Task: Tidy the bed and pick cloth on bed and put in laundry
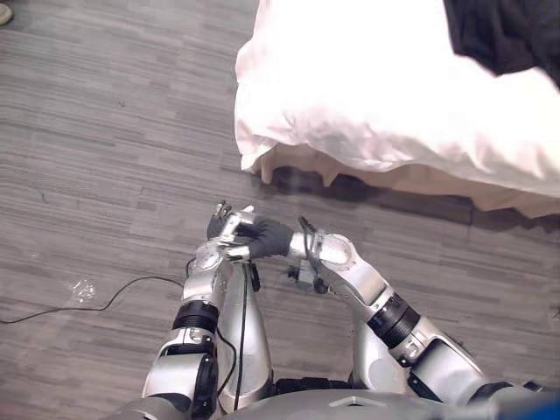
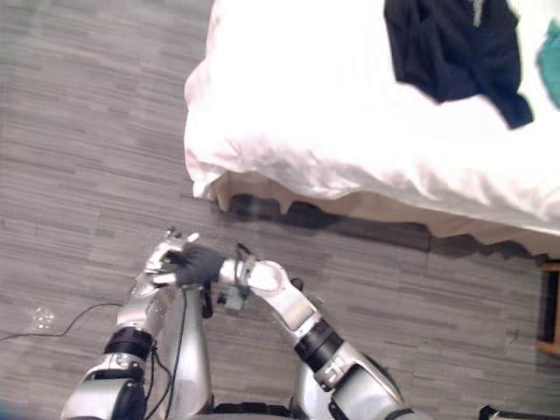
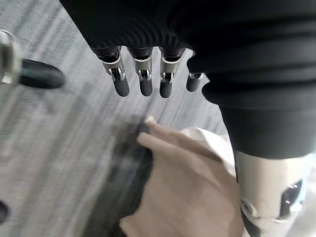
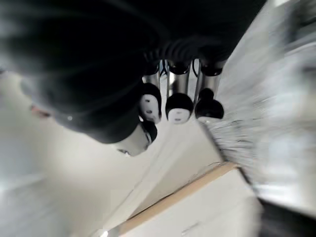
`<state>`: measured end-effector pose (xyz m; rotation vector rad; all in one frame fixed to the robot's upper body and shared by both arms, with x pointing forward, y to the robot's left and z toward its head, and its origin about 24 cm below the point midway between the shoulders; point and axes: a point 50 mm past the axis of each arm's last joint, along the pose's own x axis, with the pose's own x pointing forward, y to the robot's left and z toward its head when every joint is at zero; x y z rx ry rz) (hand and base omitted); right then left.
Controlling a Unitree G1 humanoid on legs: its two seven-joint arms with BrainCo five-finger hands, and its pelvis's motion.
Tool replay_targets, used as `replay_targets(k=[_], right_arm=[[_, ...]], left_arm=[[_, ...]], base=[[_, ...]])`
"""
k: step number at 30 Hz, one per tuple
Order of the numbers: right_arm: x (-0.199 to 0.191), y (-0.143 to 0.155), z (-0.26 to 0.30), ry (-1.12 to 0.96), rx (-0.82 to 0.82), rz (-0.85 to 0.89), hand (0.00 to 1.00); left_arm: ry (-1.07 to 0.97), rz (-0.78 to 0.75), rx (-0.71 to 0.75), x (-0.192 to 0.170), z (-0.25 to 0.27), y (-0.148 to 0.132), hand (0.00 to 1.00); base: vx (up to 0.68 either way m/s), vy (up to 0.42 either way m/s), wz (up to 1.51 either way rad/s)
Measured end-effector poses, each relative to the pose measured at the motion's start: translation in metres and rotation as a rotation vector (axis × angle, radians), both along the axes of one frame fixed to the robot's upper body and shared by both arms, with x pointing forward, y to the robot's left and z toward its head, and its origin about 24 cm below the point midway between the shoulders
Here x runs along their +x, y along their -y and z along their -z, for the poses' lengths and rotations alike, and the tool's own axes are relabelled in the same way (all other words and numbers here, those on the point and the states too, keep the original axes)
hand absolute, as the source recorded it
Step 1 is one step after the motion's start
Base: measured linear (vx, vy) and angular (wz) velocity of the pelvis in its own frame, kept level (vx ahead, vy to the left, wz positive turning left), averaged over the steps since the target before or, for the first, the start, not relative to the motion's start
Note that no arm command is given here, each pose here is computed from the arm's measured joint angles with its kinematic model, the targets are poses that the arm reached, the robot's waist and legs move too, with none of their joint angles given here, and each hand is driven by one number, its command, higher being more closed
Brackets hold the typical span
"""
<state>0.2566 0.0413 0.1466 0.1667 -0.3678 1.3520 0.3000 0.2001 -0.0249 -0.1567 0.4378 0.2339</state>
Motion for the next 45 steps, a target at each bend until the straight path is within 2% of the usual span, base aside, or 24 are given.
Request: replay_targets(k=[5, 8, 11, 17, 21, 22, 24, 26, 29, 32, 34, 35, 36, 39, 40, 42, 45], right_arm=[[0.044, 0.034, -0.073, 0.052, 0.231, 0.207, 1.0], [0.055, 0.049, -0.109, 0.057, 0.363, 0.28, 1.0], [0.059, 0.061, -0.152, 0.076, 0.494, 0.334, 1.0], [0.063, 0.09, -0.198, 0.105, 0.621, 0.471, 1.0], [0.095, 0.124, -0.212, 0.004, 0.651, 0.694, 1.0], [0.106, 0.14, -0.213, -0.038, 0.65, 0.782, 1.0], [0.106, 0.149, -0.218, -0.034, 0.668, 0.807, 1.0], [0.085, 0.141, -0.245, 0.066, 0.746, 0.713, 1.0], [0.08, 0.138, -0.255, 0.059, 0.775, 0.663, 1.0], [0.091, 0.147, -0.232, -0.029, 0.785, 0.632, 1.0], [0.115, 0.175, -0.164, -0.223, 0.787, 0.702, 1.0], [0.12, 0.182, -0.142, -0.28, 0.768, 0.738, 1.0], [0.125, 0.196, -0.097, -0.383, 0.716, 0.807, 1.0], [0.109, 0.223, 0.007, -0.599, 0.613, 0.928, 1.0], [0.095, 0.23, 0.041, -0.652, 0.558, 0.953, 0.0], [0.075, 0.239, 0.075, -0.695, 0.518, 0.959, 0.0], [0.034, 0.248, 0.124, -0.759, 0.466, 0.968, 0.0]], left_arm=[[-0.103, 0.016, 0.018, -0.011, 0.019, -0.002, 0.0], [-0.096, 0.011, 0.003, -0.01, 0.018, -0.003, 0.0], [-0.058, 0.003, -0.091, -0.003, 0.014, 0.008, 0.0], [0.048, -0.042, -0.222, 0.016, -0.007, 0.016, 0.0], [0.138, -0.056, -0.284, 0.026, -0.021, 0.032, 0.0], [0.194, -0.067, -0.305, 0.034, -0.033, 0.04, 0.0], [0.271, -0.093, -0.305, 0.042, -0.051, 0.041, 0.0], [0.336, -0.159, -0.327, 0.051, -0.069, 0.033, 0.0], [0.394, -0.182, -0.327, 0.058, -0.089, 0.03, 0.0], [0.404, -0.205, -0.322, 0.058, -0.095, 0.027, 0.0], [0.368, -0.246, -0.286, 0.051, -0.087, 0.015, 0.0], [0.37, -0.249, -0.278, 0.05, -0.089, 0.012, 0.0], [0.358, -0.249, -0.261, 0.047, -0.086, 0.007, 0.0], [0.287, -0.283, -0.214, 0.037, -0.072, -0.008, 0.0], [0.258, -0.277, -0.205, 0.033, -0.066, -0.01, 0.0], [0.212, -0.264, -0.197, 0.026, -0.054, -0.011, 0.0], [0.173, -0.154, -0.175, 0.018, -0.04, 0.003, 0.0]], base=[[-0.02, 0.022, 0.11], [-0.06, 0.017, 0.01], [-0.1, 0.027, -0.09], [-0.06, -0.017, 0.04], [-0.05, -0.001, -0.01], [-0.06, 0.007, -0.03], [-0.07, 0.021, -0.07], [-0.09, 0.015, -0.09], [-0.1, 0.017, -0.13], [-0.11, 0.034, -0.1], [-0.05, -0.062, 0.25], [-0.06, -0.053, 0.12], [-0.07, 0.011, -0.45], [-0.01, 0.049, -0.48], [0.03, 0.053, -0.31], [0.03, 0.064, -0.34], [0.05, 0.05, -0.26]])
